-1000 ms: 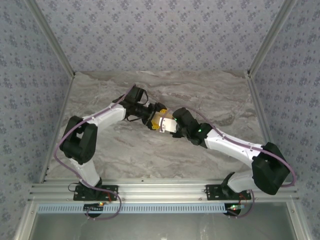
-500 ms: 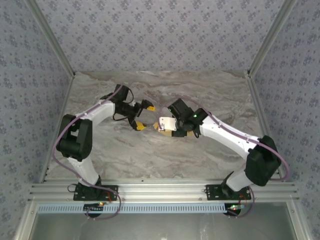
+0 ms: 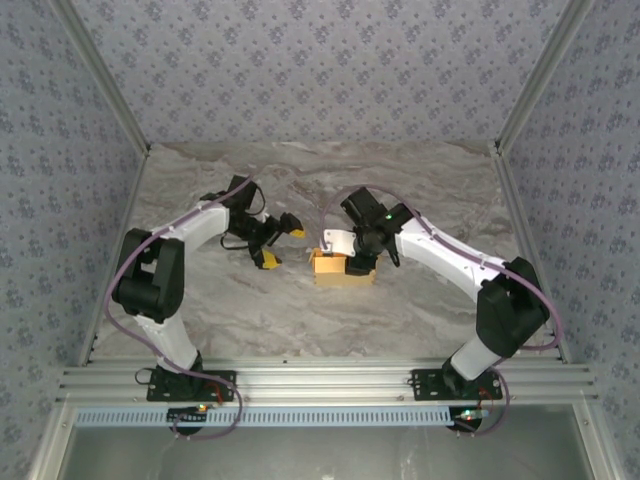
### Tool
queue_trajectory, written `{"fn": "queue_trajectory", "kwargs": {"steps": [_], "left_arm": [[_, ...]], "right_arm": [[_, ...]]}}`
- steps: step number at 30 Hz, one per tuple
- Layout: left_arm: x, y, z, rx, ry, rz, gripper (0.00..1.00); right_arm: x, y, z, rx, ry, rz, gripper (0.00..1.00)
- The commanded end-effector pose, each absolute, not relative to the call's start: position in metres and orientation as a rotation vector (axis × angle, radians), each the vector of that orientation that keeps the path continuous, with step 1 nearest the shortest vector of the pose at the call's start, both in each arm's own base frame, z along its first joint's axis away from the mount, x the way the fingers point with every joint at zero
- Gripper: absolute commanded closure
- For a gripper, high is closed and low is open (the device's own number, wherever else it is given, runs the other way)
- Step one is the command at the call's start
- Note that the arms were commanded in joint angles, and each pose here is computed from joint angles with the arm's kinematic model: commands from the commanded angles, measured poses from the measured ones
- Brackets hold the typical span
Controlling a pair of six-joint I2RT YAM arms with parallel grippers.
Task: Fold the paper box
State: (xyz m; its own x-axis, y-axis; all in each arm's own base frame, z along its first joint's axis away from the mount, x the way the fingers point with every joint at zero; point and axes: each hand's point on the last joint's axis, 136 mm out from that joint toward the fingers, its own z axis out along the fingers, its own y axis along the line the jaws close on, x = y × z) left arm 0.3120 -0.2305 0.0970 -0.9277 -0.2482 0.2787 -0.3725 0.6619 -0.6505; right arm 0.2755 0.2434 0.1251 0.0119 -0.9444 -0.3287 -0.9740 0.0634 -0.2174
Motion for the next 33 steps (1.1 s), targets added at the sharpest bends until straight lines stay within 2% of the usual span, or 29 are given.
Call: {"fn": "queue_trajectory", "kwargs": {"steps": [1,11,25,33], "left_arm": [[0.313,-0.226,0.118,0.365,-2.837,1.093,0.02],[0.315,-0.236,0.128,0.228,-2.961,1.045,0.02],[0.321,-0.242,0.126,0.116,-3.041,1.063,0.04],[0.319,-0.239,0.123,0.111,-3.058,1.060,0.05]], "right_arm": [[0.259,0.244,0.123,-1.944,1.952,0.208,0.47],[0.243,0.246,0.145,-1.963,1.797,0.280,0.33],[0.239,0.242,0.134,-1.962,1.823,0.320,0.36],[0.199,0.250,0.132,-2.054,1.746,0.297,0.36]]}}
